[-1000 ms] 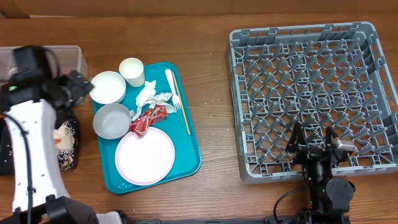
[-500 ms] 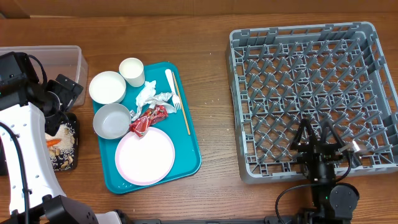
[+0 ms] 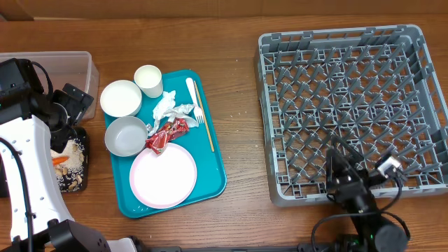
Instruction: Sort waste into correct bins and load items into the dishwasher rack
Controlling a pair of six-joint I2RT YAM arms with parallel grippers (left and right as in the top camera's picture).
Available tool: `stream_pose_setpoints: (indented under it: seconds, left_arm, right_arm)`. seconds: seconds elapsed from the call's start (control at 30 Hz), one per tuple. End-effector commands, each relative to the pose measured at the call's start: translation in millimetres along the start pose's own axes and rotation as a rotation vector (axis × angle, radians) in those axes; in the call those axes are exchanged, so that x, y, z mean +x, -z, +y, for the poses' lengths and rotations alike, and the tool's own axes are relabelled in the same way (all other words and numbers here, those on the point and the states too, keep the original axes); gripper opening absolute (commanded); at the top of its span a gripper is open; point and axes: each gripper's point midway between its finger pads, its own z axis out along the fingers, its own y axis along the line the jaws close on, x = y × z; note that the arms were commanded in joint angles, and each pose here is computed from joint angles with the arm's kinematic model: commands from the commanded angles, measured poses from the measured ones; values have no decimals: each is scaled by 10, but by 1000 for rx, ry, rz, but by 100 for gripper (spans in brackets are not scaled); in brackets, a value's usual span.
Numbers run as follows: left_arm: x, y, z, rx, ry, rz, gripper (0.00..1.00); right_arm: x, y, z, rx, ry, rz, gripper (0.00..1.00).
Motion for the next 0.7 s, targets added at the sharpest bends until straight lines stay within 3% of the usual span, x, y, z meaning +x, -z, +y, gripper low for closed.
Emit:
stream_pose_setpoints:
  seconds: [0.0, 0.4, 0.67]
  left_arm:
    - [2, -10, -10, -1, 33, 2, 100]
    - [6, -10, -8, -2, 33, 3, 100]
    - [35, -9, 7, -6, 35, 17, 100]
  right_arm:
    - [11, -2, 250, -77, 19, 37, 99]
    - [-502, -264, 1031, -67, 356, 34, 100]
    - [-675, -880, 1209, -57, 354, 235, 100]
